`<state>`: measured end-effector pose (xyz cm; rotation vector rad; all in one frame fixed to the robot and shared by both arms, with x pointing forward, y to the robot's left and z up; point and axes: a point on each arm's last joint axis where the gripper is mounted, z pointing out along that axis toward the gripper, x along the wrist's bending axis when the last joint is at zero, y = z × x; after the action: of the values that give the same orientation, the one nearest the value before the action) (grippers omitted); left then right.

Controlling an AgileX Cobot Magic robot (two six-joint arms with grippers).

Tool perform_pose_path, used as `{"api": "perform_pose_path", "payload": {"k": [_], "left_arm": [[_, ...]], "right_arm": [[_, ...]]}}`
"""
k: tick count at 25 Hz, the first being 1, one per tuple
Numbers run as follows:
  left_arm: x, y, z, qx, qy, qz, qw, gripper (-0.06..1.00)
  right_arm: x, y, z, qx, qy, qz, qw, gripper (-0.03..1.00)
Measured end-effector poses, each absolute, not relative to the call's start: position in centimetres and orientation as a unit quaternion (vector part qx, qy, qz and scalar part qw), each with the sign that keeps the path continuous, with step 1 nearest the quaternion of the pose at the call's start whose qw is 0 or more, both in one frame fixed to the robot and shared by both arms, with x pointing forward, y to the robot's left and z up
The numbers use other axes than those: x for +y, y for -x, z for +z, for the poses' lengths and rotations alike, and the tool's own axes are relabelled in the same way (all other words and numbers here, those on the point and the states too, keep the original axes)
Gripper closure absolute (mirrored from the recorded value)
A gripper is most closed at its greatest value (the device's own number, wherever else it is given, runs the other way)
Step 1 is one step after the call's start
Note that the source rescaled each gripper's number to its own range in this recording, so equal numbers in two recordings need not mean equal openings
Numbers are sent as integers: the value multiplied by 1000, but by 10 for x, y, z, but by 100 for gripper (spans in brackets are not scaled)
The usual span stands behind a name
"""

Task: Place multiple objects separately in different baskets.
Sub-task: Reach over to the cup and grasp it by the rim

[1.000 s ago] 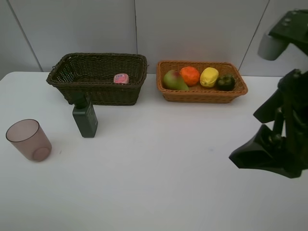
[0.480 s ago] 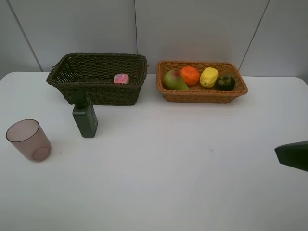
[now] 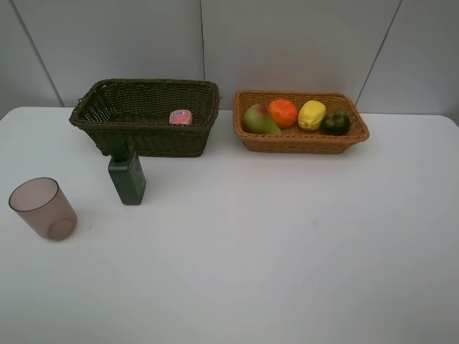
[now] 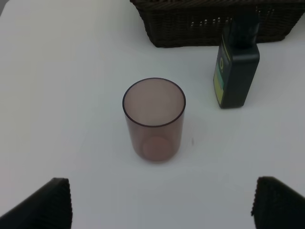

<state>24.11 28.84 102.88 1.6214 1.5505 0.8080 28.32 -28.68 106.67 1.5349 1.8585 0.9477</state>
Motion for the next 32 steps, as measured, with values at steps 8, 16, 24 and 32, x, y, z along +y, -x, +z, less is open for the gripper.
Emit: {"api": "perform_pose_path", "payload": {"k": [8, 16, 24, 32], "left_arm": [[288, -241, 1029, 604, -632, 315, 370, -6], [288, -241, 1029, 604, -632, 315, 370, -6], [288, -241, 1029, 604, -632, 315, 370, -6], [288, -241, 1029, 602, -634, 314, 370, -6]], "right_arm": [[-293, -247, 1061, 680, -534, 381, 326, -2], [-295, -231, 1060, 670, -507, 406, 360, -2], [-294, -231, 1060, 677, -499, 405, 358, -2], [-294, -231, 1060, 677, -499, 405, 358, -2]]}}
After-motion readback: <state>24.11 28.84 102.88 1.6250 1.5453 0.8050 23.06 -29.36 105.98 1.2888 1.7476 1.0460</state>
